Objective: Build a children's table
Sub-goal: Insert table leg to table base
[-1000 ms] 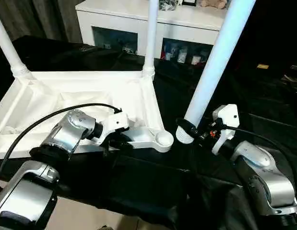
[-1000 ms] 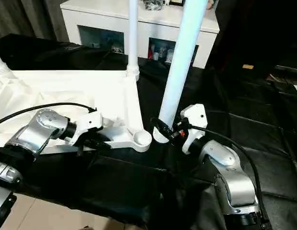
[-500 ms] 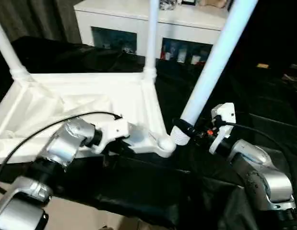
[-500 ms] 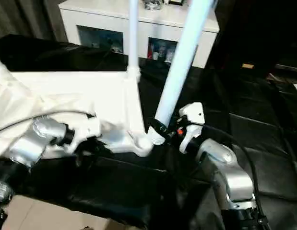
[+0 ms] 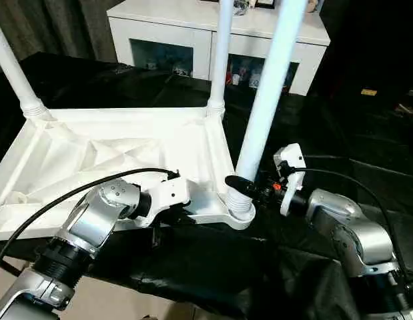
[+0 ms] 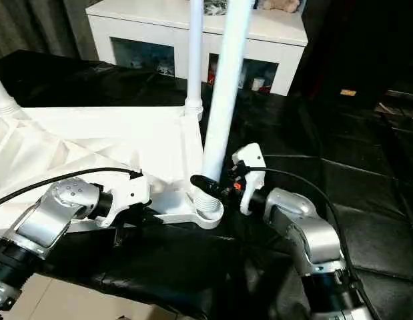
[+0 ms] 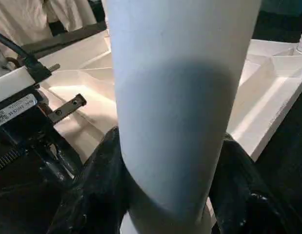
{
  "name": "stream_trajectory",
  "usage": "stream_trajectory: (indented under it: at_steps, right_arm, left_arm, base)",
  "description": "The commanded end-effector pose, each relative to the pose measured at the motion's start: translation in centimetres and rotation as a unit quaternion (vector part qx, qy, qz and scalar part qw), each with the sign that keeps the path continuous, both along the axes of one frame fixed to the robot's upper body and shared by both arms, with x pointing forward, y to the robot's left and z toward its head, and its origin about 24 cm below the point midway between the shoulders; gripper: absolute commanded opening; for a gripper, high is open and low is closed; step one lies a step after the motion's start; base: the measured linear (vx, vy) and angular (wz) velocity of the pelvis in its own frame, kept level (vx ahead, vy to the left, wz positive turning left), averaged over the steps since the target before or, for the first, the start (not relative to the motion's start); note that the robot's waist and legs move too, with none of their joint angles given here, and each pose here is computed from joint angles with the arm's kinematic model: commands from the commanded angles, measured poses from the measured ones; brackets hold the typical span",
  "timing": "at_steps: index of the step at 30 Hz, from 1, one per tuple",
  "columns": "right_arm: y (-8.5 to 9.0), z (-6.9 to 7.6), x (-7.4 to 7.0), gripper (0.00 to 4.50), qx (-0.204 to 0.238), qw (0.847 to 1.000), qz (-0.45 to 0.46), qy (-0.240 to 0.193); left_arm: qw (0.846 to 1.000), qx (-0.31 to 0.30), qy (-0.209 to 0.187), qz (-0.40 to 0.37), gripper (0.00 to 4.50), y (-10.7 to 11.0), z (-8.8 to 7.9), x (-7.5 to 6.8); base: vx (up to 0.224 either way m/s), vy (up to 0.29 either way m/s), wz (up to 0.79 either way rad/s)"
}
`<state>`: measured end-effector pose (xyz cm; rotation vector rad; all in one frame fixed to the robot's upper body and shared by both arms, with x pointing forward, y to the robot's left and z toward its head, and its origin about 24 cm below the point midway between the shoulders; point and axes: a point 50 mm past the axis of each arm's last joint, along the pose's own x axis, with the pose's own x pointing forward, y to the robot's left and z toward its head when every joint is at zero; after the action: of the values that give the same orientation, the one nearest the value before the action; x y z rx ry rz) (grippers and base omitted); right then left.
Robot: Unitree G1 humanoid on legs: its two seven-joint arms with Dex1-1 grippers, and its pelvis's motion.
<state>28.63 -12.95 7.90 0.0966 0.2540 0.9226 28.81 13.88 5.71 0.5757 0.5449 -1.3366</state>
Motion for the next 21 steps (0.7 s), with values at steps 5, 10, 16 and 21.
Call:
stream_trajectory:
  at_steps: [5,10,16,21]
  right_arm:
    - [-0.9,-2.0,-0.5,1.86,-0.044,0.997,0.001,0.061]
    - [-1.3,-1.4,-0.9,1.86,-0.034,0.997,0.011,0.064]
    - [-1.6,-0.8,-1.3,1.86,-0.036,0.997,0.025,0.066]
    - [-1.4,-0.7,-1.4,1.86,-0.032,0.997,0.031,0.068]
  left_arm:
    - [1.000,-0.006,0.000,-0.001,0.00,-0.5,-0.4,-0.4]
    - [1.000,-0.003,-0.004,0.003,0.00,-0.4,-0.3,-0.3]
    - [1.000,-0.004,-0.015,0.008,0.00,-0.5,-0.2,0.1]
    - [1.000,-0.004,-0.015,0.006,0.00,-0.5,-0.2,0.1]
  base:
    - [0.000,0.000,0.00]
    - [0.000,0.000,0.00]
    - [0.000,0.000,0.00]
    - [0.000,0.000,0.00]
